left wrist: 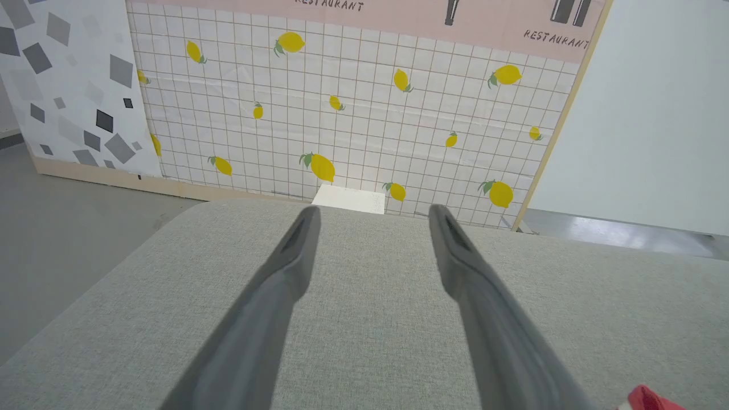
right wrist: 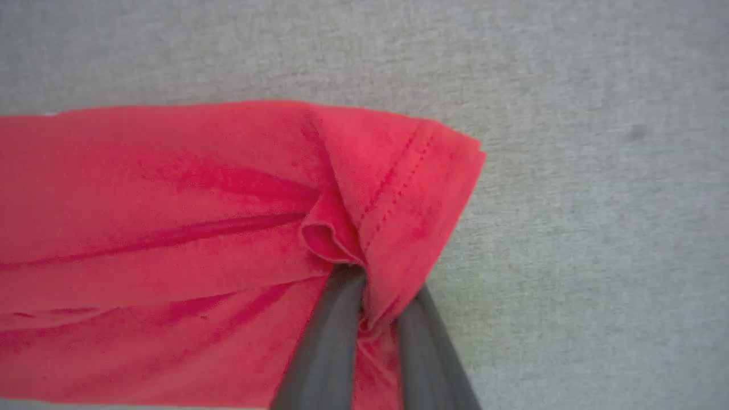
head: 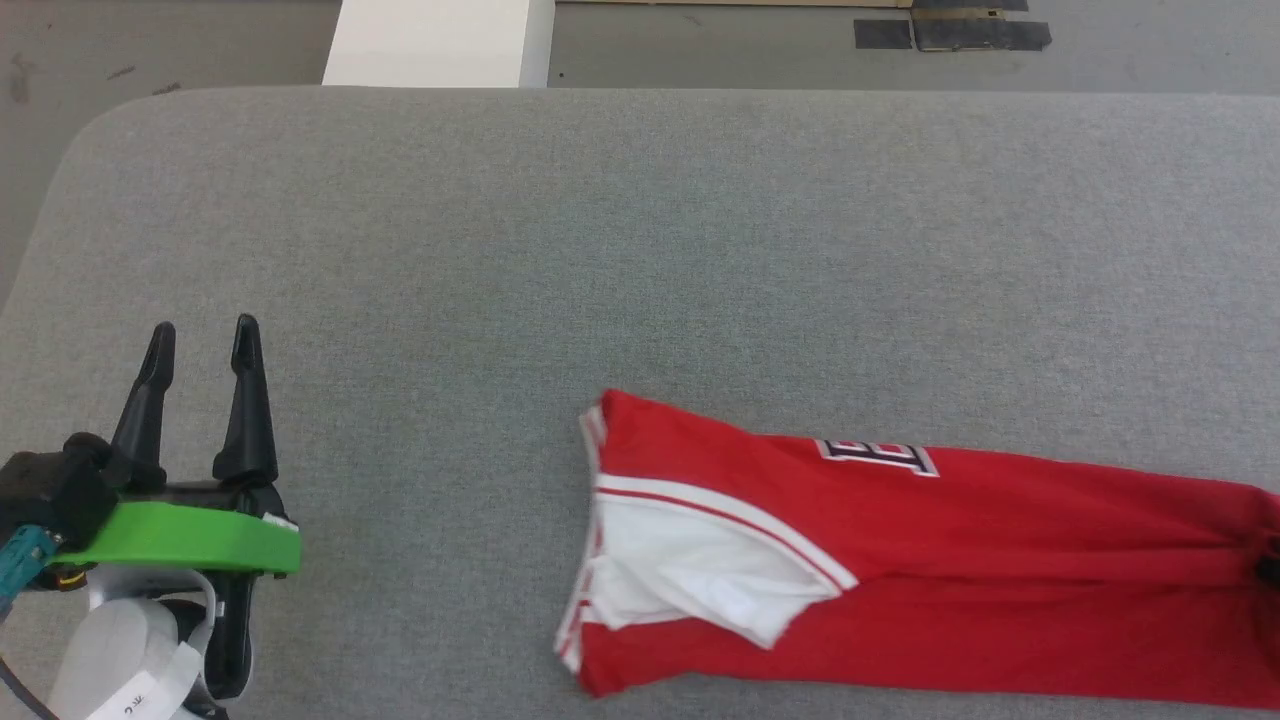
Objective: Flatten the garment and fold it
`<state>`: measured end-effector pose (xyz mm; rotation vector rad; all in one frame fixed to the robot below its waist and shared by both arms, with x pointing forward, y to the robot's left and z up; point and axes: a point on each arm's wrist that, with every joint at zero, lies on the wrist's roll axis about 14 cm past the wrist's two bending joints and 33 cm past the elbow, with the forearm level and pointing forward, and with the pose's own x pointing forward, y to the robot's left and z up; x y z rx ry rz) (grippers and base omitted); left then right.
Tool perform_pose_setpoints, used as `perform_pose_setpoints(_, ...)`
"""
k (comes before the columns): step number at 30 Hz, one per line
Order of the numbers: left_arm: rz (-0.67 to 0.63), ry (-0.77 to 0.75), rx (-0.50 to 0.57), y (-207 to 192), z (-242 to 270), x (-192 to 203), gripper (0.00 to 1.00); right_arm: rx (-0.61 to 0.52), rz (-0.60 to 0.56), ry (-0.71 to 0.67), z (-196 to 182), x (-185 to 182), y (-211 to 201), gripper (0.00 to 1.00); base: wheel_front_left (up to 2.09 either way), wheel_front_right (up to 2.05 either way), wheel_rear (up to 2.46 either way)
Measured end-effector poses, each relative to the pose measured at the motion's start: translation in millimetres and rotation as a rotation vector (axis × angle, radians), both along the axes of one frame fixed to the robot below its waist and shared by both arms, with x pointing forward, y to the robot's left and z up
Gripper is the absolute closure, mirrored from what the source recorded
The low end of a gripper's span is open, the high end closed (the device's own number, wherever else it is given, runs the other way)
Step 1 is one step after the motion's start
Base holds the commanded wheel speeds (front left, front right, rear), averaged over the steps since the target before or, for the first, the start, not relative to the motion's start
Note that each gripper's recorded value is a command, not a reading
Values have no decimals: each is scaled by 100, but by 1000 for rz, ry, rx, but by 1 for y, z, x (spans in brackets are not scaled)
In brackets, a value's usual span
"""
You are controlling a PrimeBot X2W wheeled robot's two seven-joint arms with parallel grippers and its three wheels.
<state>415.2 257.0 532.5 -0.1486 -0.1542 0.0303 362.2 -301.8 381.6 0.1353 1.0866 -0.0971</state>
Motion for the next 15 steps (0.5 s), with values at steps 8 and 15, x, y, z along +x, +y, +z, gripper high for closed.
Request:
perform_pose_setpoints(8,22,10,4,8,-2,-7,0,-130,-61,20,10,-6,-37,100,0,0,0)
perform_pose_setpoints(15,19,1,-3,6,2,-15,0,-175,97,94,29,-14,-9,100,0,0,0)
